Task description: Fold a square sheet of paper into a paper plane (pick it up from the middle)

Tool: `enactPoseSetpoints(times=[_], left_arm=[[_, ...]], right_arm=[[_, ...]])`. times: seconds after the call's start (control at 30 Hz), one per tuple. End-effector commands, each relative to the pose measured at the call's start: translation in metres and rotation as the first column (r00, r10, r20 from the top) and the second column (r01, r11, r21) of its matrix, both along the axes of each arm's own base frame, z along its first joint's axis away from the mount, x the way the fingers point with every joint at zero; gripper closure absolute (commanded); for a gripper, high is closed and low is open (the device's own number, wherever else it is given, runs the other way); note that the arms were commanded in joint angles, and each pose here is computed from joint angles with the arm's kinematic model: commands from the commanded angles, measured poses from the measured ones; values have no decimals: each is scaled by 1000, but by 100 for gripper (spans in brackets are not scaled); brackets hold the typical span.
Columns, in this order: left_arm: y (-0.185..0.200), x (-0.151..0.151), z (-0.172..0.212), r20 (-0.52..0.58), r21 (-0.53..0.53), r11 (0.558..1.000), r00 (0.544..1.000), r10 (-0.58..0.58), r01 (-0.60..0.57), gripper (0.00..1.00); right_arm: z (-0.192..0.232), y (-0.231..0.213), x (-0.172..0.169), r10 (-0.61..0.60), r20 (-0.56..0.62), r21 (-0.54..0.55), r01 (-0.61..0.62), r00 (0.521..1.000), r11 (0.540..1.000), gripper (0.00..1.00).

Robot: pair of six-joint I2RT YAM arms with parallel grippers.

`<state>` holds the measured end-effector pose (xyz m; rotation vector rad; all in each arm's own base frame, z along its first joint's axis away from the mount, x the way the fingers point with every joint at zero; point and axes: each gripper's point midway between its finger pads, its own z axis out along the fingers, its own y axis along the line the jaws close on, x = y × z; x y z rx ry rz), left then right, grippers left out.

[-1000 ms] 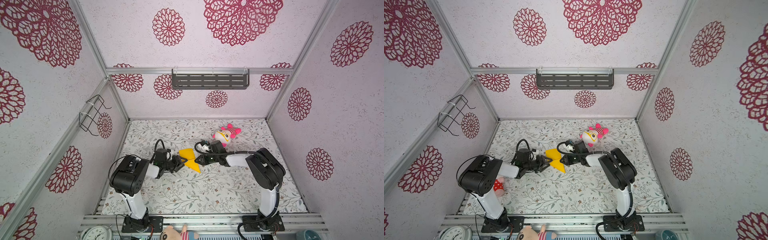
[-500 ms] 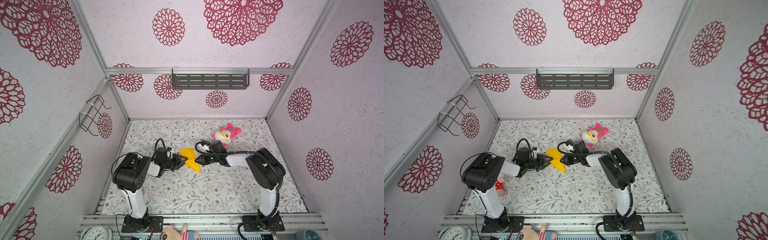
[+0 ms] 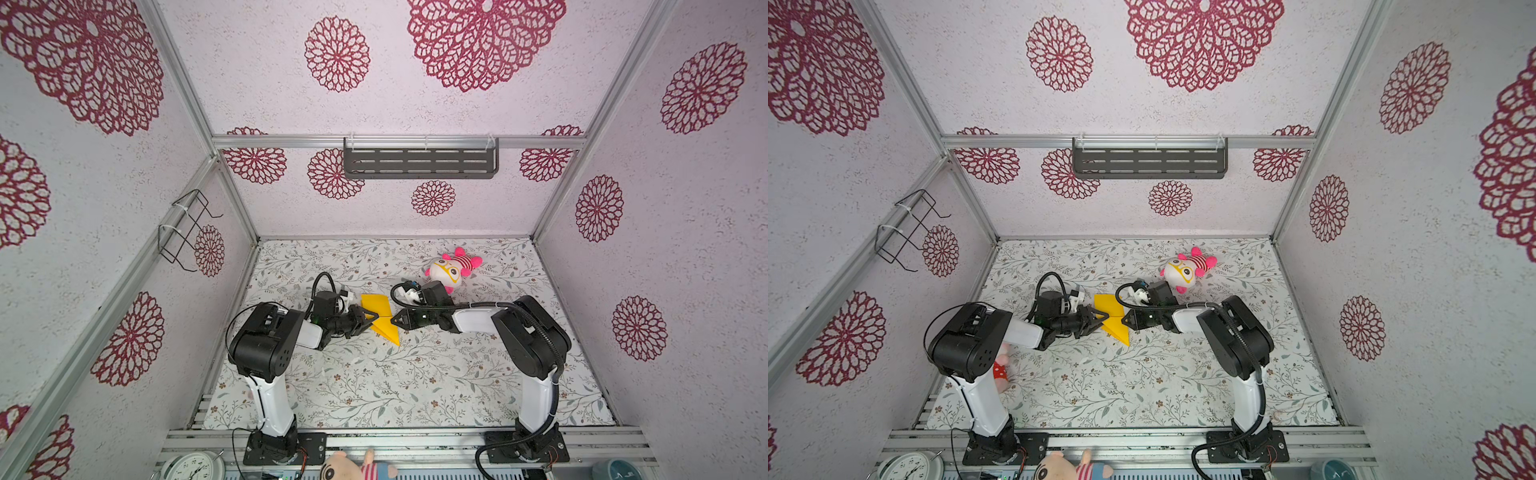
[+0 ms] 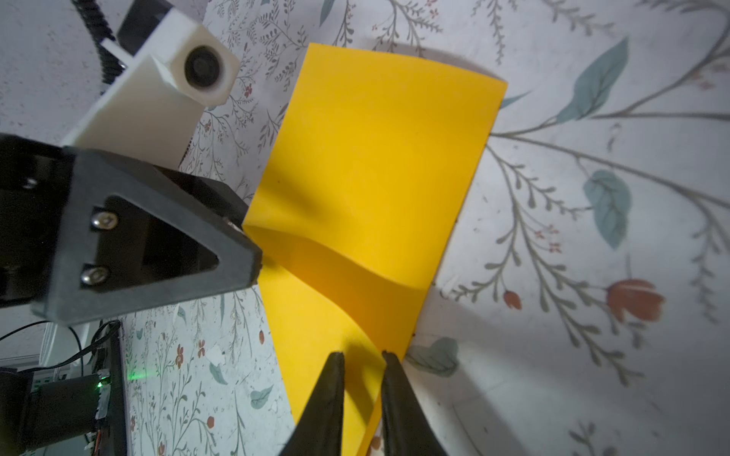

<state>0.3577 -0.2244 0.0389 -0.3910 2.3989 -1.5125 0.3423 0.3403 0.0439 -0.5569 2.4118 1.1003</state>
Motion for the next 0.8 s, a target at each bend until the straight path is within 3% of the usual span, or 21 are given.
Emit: enactPoseSetpoints(times=[0.0, 0.23, 0.4, 0.47, 0.57, 0.77], left_arm=[[-6, -5, -5, 2, 28, 999, 999, -43, 43, 71], [-5, -6, -7, -8, 43, 998, 999, -39, 40, 82], [-1, -2, -4, -12, 64, 998, 1000, -3, 3, 89], [4, 0, -3, -20, 82, 996, 999, 28, -26, 91], [11, 0, -1, -38, 118, 990, 996, 81, -76, 91], [24, -5, 2, -98, 184, 968, 977, 190, -170, 91]], right_arm=[[-5, -4, 7, -29, -11, -25, 29, 1000, 999, 79], [0, -11, 16, -79, 15, -64, 80, 997, 995, 77], [29, -25, 22, -149, 122, -57, 157, 981, 986, 59], [45, -35, 22, -183, 210, -38, 195, 960, 980, 49], [58, -44, 16, -195, 340, -38, 221, 920, 975, 42], [61, -22, -15, -38, 550, -87, 102, 834, 991, 44]])
